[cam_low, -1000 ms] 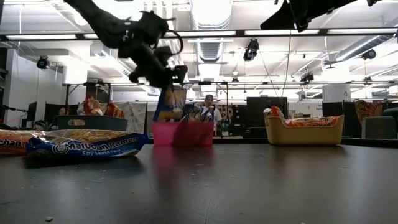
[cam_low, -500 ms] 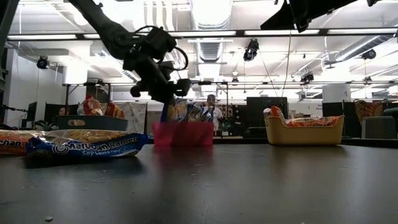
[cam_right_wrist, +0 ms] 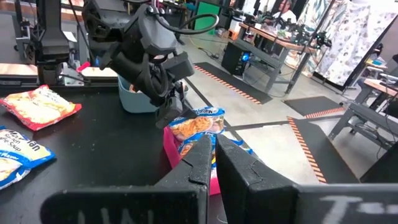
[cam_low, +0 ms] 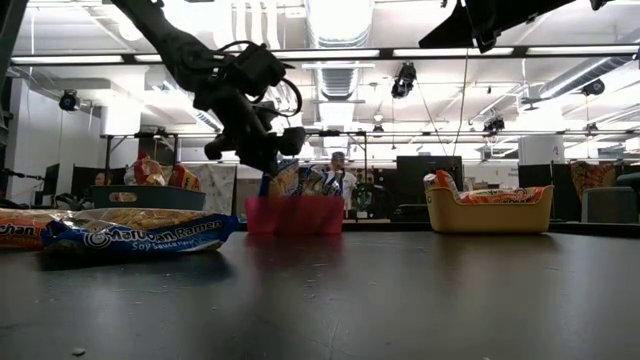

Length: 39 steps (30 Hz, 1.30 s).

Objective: Sort Maruchan noodles
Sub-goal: Put the blue noodle pack into the pink bin

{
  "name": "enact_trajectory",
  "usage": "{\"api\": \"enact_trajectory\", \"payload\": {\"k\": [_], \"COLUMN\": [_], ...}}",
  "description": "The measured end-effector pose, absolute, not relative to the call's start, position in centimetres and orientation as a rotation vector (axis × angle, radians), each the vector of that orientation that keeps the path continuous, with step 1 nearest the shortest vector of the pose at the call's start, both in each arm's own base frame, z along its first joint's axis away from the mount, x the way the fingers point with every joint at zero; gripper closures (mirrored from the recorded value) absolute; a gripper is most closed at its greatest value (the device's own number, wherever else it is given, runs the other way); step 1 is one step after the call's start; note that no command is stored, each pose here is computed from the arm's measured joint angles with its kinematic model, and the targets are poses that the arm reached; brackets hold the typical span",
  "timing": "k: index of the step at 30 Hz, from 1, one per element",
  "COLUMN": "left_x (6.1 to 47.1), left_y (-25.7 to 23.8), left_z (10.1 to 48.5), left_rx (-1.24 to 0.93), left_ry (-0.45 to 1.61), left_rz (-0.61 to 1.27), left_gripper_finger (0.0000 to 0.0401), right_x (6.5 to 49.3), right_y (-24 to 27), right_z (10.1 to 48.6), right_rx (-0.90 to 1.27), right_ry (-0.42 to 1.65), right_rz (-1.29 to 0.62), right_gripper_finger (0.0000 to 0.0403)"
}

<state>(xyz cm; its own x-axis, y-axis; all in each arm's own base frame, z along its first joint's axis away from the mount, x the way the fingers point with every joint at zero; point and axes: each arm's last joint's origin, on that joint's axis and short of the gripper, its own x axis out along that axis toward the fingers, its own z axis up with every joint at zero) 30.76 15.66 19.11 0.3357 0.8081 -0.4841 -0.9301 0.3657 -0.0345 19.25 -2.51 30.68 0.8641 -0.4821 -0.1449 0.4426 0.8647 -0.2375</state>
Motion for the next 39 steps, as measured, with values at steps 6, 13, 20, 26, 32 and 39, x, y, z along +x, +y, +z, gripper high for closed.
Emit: {"api": "enact_trajectory", "payload": {"k": [6,13,20,26,32,39], "left_x": [30.7,31.1,32.4,33.8,34.1,33.6], "left_y": [15.6,15.6,17.4,20.0,22.0,22.7], "left_z": [19.1,21.5,23.8,22.2,19.7,18.7], "left_rx": [-0.333,-0.262,-0.109,-0.062,-0.084,-0.109], "left_ry": [0.427,0.404,0.414,0.483,0.583,0.653], "left_rz": [1.160,1.128,1.142,1.174,1.246,1.271], "left_gripper_finger": [0.0399,0.0354,0.0317,0.0315,0.0315,0.0315], "right_x": [19.3,19.3,19.3,19.3,19.3,19.3], "right_y": [-2.5,-2.5,-2.5,-2.5,-2.5,-2.5], "right_z": [30.7,30.7,30.7,30.7,30.7,30.6], "right_rx": [-0.201,-0.201,-0.201,-0.202,-0.203,-0.203], "right_ry": [0.203,0.203,0.203,0.203,0.210,0.210], "right_rz": [-0.488,-0.488,-0.488,-0.488,-0.487,-0.487], "right_gripper_finger": [0.0390,0.0390,0.0390,0.0390,0.0390,0.0390]}}
